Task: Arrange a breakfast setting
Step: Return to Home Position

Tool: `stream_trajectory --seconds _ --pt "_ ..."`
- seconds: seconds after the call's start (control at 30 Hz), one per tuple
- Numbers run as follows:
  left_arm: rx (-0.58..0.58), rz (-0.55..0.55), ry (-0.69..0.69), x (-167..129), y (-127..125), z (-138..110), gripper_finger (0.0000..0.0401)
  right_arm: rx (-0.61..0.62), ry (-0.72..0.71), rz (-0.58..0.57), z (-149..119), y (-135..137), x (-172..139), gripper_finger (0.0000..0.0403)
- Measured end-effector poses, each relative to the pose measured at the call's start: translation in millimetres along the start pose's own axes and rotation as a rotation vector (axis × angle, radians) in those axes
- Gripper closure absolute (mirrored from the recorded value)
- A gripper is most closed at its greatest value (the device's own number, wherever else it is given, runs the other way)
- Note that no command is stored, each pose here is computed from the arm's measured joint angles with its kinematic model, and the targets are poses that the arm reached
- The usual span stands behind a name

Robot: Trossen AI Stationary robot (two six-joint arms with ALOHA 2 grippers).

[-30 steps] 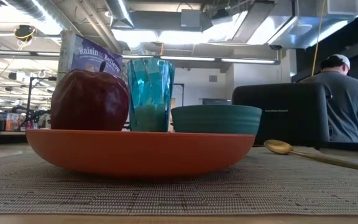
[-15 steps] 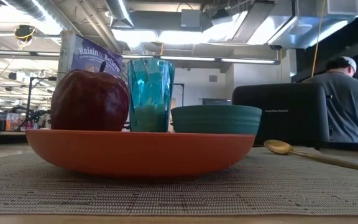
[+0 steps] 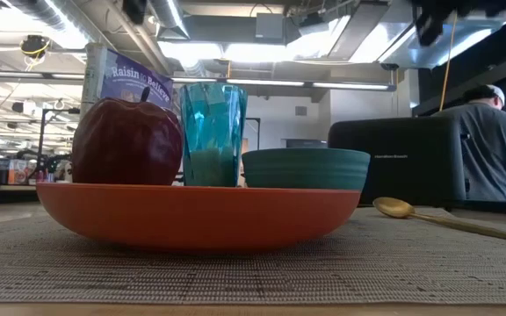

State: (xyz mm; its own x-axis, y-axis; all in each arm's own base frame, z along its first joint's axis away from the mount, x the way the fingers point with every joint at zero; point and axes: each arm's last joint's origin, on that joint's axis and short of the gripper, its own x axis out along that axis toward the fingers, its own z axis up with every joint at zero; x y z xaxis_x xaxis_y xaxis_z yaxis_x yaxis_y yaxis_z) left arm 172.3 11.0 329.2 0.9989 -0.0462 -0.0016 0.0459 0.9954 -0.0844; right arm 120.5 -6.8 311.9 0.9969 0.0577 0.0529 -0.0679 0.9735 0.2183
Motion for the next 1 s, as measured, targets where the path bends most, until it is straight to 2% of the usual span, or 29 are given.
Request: stream_trajectory --seconds 0.07,0.17,0.4,0.5,0.7,0.9,1.0 --pt "-0.013 0.001 0.013 -6 0 -13 0.0401 0.012 0.065 -0.015 -15 -4 2 0.0403" --pt "-0.021 0.001 0.01 -17 0 -29 0.0401 0.017 0.09 0.008 -27 -6 2 0.0403" --pt "-0.01 -0.006 -0.067 -49 -2 -52 0.0401 -0.045 -0.004 0.034 -22 -1 -19 0.0403" --pt "-0.008 0.014 -0.092 -59 -2 -66 0.0401 -0.082 -0.017 0.01 -22 0 -32 0.0403" --pt "-0.012 0.115 -0.108 -66 3 -97 0.0401 -0.053 -0.037 -0.046 -44 -5 -46 0.0403" --pt "-0.002 0.063 -0.126 -67 3 -110 0.0401 0.031 -0.082 -0.033 -76 -12 -49 0.0403" --pt "0.024 0.007 -0.139 -69 1 -110 0.0401 0.048 -0.05 -0.022 -88 -15 -44 0.0403"
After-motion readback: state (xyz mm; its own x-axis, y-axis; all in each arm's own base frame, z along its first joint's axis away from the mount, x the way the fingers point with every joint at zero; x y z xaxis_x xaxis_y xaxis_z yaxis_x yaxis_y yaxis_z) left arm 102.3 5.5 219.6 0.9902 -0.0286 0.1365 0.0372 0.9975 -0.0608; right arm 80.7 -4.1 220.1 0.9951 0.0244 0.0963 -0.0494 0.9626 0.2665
